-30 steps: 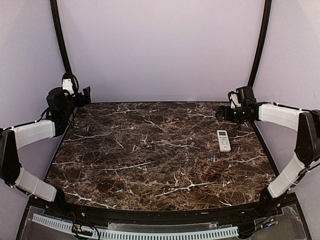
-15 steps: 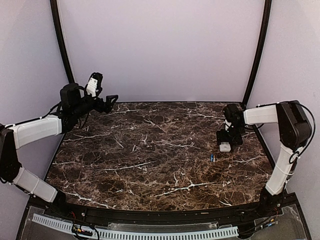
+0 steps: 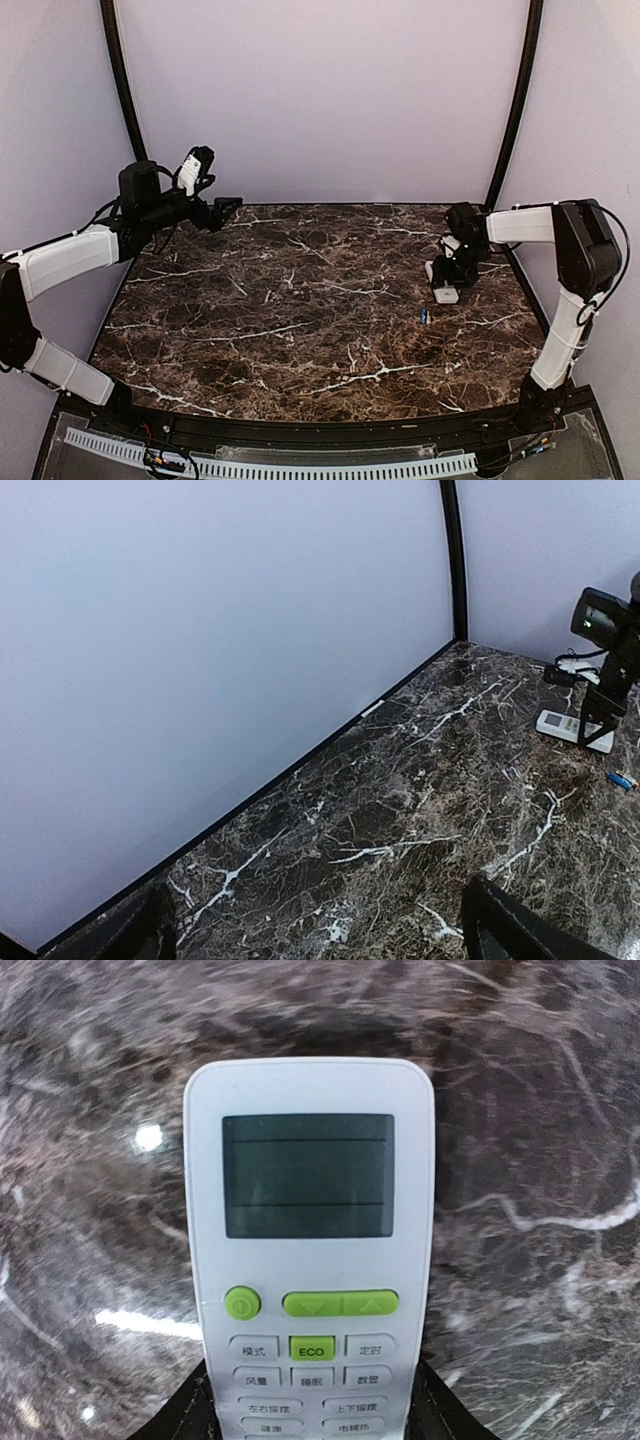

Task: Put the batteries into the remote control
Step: Pick up the remote control from the center of the board, then pass from the right arm to the left

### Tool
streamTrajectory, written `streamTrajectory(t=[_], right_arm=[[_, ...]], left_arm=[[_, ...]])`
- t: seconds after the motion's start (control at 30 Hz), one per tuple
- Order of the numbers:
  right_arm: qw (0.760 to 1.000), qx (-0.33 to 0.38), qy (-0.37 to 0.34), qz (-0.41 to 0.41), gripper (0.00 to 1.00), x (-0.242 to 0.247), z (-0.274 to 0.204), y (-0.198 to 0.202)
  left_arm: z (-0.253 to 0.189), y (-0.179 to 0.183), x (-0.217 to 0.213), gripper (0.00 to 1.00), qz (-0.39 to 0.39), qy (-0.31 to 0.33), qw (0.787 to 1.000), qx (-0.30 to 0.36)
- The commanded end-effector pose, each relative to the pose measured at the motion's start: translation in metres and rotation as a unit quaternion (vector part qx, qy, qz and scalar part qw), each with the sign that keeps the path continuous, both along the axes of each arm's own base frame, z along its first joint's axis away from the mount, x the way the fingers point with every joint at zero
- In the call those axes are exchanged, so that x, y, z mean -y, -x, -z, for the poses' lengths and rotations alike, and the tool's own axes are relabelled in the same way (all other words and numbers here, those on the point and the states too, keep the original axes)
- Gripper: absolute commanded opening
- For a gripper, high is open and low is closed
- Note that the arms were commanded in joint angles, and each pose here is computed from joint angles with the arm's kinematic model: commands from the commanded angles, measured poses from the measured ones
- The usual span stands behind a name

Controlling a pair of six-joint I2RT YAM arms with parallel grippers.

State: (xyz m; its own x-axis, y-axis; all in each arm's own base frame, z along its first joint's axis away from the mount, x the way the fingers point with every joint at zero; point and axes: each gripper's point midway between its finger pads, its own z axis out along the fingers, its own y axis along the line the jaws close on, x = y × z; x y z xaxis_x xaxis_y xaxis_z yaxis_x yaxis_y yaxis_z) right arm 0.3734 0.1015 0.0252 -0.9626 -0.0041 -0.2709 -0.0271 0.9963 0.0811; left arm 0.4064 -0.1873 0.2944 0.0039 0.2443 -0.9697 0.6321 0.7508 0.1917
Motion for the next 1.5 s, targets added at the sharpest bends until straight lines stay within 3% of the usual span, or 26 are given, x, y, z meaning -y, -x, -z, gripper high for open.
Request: streamTrajectory(t=[0.0, 0.13, 0.33, 0.63, 0.77, 0.9, 0.97, 1.27, 1.33, 1.4, 1.47], right_arm=[[0.989, 0.023, -0.097, -0.108, 0.27, -0.049, -0.048, -0.002], [0.964, 0.023, -0.174, -0.198, 0.22, -0.101, -0.081, 0.014], [0.89, 0.014, -0.299, -0.344, 0.17, -0.205, -0.123, 0.068], [0.838, 0.004, -0.293, -0.459, 0.16, -0.276, -0.118, 0.118], [0.82, 0.001, -0.303, -0.486, 0.16, -0.296, -0.118, 0.13], [0.81, -0.003, -0.311, -0.498, 0.15, -0.306, -0.117, 0.132], [0.803, 0.001, -0.317, -0.505, 0.15, -0.31, -0.12, 0.133], [0.79, -0.001, -0.329, -0.518, 0.15, -0.312, -0.123, 0.14], [0.788, 0.001, -0.331, -0.519, 0.15, -0.313, -0.123, 0.14], [0.787, 0.001, -0.33, -0.52, 0.15, -0.312, -0.122, 0.14], [0.788, 0.001, -0.327, -0.521, 0.15, -0.311, -0.122, 0.14]], left_arm=[[-0.006, 0.029, 0.029, 0.99, 0.091, -0.072, 0.993, 0.038], [0.023, 0.063, 0.068, 0.99, 0.192, -0.171, 0.964, 0.064], [0.082, 0.103, 0.112, 0.99, 0.307, -0.285, 0.902, 0.103], [0.126, 0.115, 0.144, 0.97, 0.358, -0.352, 0.855, 0.129], [0.138, 0.124, 0.151, 0.92, 0.375, -0.361, 0.844, 0.127], [0.145, 0.125, 0.156, 0.8, 0.375, -0.363, 0.844, 0.122], [0.15, 0.119, 0.157, 0.66, 0.365, -0.366, 0.848, 0.116], [0.156, 0.112, 0.16, 0.44, 0.357, -0.372, 0.851, 0.102], [0.155, 0.109, 0.162, 0.34, 0.349, -0.375, 0.853, 0.102], [0.15, 0.108, 0.164, 0.14, 0.341, -0.371, 0.858, 0.102], [0.145, 0.109, 0.165, 0.03, 0.338, -0.361, 0.863, 0.099]])
